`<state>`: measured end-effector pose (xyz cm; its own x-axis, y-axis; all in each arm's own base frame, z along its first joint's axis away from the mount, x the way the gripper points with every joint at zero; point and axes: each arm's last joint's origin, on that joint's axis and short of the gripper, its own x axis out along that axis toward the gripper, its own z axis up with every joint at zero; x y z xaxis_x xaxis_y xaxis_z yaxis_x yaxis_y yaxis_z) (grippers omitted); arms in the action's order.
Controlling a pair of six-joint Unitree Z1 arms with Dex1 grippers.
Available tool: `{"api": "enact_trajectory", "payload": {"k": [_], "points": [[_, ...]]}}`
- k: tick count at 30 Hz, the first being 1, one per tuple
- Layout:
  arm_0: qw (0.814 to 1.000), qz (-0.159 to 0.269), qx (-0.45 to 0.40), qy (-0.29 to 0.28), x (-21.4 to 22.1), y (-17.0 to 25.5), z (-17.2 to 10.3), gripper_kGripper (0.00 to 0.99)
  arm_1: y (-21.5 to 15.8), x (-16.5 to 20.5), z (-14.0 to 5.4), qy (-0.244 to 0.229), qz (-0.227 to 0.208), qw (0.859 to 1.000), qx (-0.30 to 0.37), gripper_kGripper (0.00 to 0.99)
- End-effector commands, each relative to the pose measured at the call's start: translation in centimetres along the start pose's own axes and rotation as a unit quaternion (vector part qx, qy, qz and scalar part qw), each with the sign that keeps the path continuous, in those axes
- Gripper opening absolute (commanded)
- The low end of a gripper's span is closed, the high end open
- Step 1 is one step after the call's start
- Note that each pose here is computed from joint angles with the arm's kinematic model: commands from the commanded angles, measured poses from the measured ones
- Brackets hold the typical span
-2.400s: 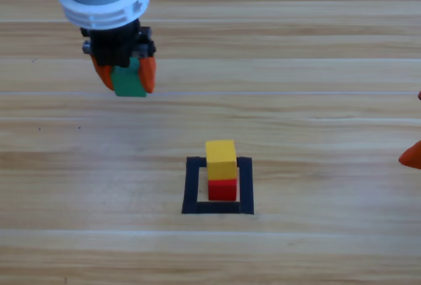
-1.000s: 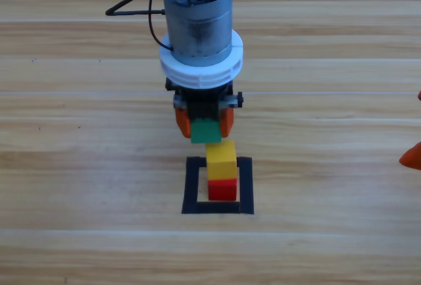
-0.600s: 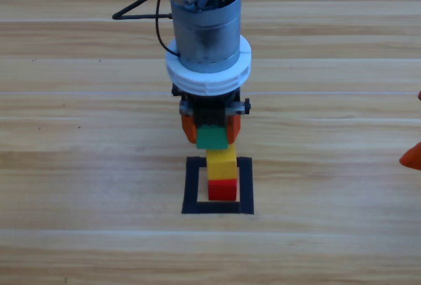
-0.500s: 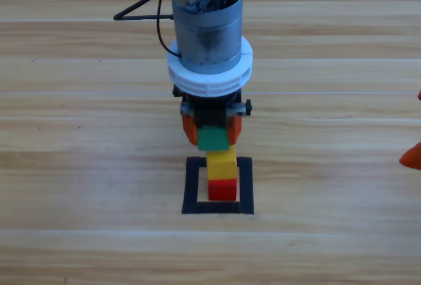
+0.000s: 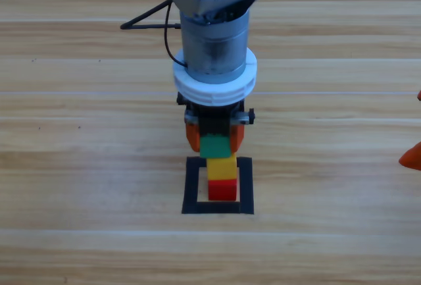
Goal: Stack the blocks in the rectangular block: red at the bottom, yellow in the middle, green on top
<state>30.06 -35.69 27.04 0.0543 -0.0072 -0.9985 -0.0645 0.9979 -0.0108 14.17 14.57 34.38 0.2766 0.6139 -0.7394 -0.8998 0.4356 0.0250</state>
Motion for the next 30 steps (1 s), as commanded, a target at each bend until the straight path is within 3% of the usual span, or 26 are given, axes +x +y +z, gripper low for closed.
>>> {"api": "enact_trajectory", "payload": {"k": [1, 30], "points": [[1.000, 0.015, 0.008, 0.009, 2.02, -1.41, -0.38, 0.003, -0.91, 1.94, -0.74, 0.034, 0.010, 0.999, 0.019, 0.982], [1.000, 0.023, 0.013, 0.014, 2.72, -1.66, -0.67, 0.003, -0.84, 1.80, -0.83, 0.032, 0.009, 0.999, 0.019, 0.982]]}}
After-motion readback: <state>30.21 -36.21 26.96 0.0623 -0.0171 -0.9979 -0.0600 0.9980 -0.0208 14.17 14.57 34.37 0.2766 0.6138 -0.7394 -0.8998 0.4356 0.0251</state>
